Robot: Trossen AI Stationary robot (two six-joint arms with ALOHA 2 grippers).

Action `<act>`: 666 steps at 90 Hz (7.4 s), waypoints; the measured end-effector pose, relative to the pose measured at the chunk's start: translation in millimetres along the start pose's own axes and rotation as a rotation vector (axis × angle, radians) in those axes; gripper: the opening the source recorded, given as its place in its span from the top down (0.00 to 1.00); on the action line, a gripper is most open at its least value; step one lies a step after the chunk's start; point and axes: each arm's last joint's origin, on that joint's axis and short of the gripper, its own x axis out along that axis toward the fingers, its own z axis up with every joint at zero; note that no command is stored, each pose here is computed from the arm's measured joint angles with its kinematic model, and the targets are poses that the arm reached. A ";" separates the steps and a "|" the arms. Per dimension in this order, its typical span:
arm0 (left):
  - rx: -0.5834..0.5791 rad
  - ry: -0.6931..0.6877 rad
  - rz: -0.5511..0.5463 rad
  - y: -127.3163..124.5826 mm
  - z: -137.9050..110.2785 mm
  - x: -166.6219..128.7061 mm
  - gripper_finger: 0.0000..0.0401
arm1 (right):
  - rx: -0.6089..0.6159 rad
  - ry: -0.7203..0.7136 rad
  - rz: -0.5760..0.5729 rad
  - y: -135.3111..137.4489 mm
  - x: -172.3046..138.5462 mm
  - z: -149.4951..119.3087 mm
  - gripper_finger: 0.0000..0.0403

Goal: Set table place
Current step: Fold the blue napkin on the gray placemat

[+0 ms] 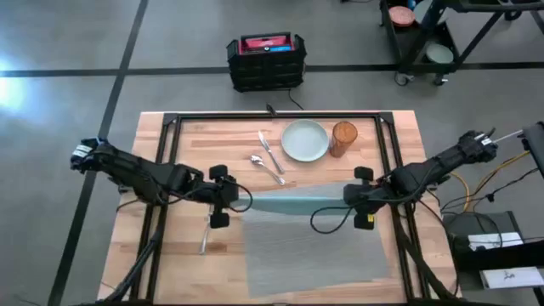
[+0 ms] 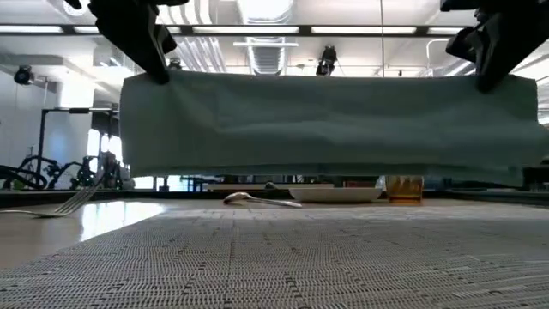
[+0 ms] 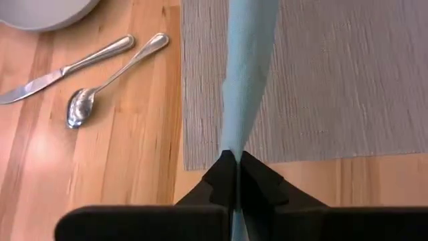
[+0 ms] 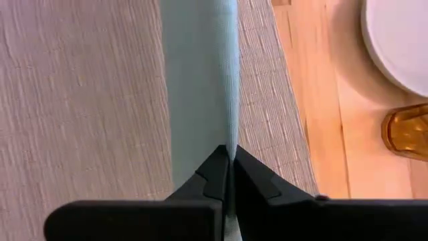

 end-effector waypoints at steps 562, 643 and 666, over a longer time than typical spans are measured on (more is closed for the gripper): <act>-0.164 -0.316 -0.272 -111.4 11.8 136.9 0.72 | 0.684 0.114 0.365 107.9 66.3 -93.5 0.53; -0.220 -0.135 -0.322 -120.6 -8.0 177.8 0.72 | 0.292 -0.279 0.271 139.3 117.0 -90.4 0.72; -0.170 -0.302 -0.381 -132.0 31.9 158.5 0.72 | 0.234 -0.436 0.240 129.7 91.7 -78.5 0.76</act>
